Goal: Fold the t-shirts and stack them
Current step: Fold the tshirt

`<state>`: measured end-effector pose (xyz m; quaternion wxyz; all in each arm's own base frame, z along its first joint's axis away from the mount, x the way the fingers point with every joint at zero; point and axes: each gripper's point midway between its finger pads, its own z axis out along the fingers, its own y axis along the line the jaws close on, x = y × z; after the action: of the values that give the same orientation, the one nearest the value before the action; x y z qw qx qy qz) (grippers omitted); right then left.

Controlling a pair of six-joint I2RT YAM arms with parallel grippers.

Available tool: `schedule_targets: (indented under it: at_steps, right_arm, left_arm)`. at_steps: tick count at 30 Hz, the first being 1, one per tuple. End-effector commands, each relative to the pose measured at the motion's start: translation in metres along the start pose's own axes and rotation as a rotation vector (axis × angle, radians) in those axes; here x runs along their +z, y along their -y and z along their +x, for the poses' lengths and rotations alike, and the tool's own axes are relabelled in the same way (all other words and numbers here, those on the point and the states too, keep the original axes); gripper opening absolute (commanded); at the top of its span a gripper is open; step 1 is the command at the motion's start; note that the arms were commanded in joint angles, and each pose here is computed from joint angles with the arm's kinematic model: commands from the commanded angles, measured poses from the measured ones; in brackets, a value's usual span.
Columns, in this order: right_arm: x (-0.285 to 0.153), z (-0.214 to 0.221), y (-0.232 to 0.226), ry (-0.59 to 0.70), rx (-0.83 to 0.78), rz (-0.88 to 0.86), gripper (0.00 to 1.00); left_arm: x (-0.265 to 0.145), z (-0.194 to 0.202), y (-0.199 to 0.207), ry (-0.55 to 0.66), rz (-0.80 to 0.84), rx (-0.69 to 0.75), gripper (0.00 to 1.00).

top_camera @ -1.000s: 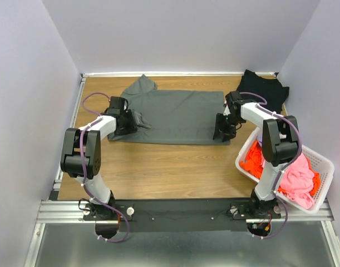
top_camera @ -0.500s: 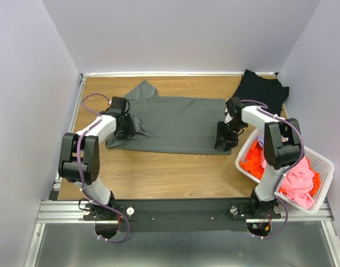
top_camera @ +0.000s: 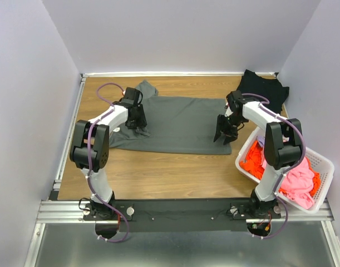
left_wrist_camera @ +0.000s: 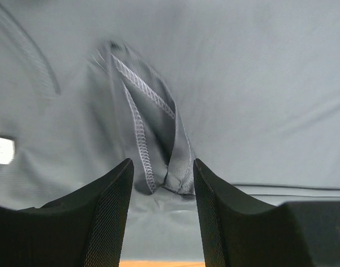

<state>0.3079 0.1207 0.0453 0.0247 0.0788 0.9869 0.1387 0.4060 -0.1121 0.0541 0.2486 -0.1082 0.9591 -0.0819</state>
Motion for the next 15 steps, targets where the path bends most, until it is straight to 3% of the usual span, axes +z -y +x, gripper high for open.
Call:
schedule_targets:
  at_steps: [1,15]
  right_arm:
    - [-0.011,0.003,-0.002,0.013,0.013,-0.004,0.59]
    - [-0.009,0.006,-0.001,0.004,0.022,-0.006,0.59]
  left_arm:
    - [0.008,0.013,0.02,-0.027,0.066,0.012,0.55]
    - [0.021,0.024,0.033,-0.063,0.12,0.015,0.54]
